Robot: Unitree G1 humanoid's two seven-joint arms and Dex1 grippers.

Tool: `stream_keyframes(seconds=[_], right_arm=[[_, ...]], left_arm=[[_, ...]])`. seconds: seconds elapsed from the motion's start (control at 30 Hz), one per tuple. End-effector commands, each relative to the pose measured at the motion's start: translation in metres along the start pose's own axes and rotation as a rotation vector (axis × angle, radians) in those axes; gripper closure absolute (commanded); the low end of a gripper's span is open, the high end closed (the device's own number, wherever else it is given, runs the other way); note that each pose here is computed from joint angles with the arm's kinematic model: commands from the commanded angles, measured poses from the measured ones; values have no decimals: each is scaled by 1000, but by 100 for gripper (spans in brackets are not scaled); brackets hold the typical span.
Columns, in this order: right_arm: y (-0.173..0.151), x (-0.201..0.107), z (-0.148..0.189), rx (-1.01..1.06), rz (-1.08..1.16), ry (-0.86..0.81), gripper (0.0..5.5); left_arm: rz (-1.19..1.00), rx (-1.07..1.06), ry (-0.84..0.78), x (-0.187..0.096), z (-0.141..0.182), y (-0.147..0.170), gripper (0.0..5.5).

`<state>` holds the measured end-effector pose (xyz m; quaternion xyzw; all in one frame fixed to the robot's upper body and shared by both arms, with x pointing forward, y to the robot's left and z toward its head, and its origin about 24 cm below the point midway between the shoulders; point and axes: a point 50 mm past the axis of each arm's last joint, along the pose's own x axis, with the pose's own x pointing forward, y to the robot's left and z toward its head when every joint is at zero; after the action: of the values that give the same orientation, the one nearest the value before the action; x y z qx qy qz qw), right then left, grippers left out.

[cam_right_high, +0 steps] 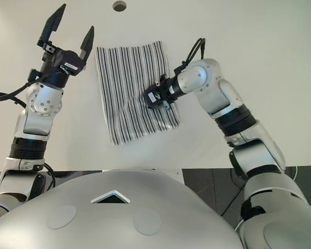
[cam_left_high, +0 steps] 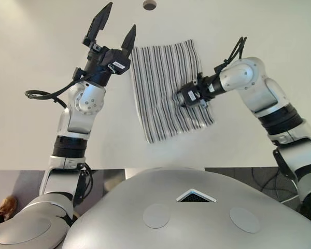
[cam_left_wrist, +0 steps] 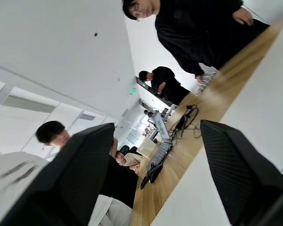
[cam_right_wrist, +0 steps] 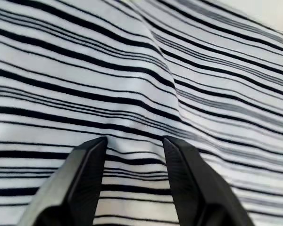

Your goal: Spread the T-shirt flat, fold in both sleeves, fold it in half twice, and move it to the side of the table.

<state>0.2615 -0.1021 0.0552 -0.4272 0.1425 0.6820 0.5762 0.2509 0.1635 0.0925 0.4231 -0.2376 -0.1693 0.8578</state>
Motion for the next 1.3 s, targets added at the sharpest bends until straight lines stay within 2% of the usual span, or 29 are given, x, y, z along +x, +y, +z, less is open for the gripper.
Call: stream_keyframes(seconds=[0.03, 0.13, 0.23, 0.4, 0.5, 0.63, 0.8, 1.13, 1.3], right_arm=[[11, -5, -4, 96, -29, -36, 328], [25, -34, -4, 110, -123, -86, 328], [60, -68, -11, 175, -203, -102, 328], [91, -114, 2, 209, -505, -142, 328], [116, -113, -13, 150, -560, 57, 328], [125, -102, -8, 92, -563, 66, 328], [123, -99, -7, 73, -562, 57, 328], [132, -93, -4, 56, -487, 60, 328], [134, -94, -5, 60, -473, 75, 328]], left_arm=[[-157, 40, -13, -10, -4, -11, 217], [-305, 74, -58, -34, -4, -19, 217], [-441, 82, -98, -68, -3, -19, 217], [-707, 173, -179, -121, 8, -14, 217], [-851, 194, -196, -149, 13, -14, 217], [-1044, 213, -189, -181, 11, -25, 217], [-1093, 268, -208, -180, 5, -36, 217], [-981, 365, -302, -138, 5, -75, 217], [-1026, 332, -341, -138, 9, -86, 217]])
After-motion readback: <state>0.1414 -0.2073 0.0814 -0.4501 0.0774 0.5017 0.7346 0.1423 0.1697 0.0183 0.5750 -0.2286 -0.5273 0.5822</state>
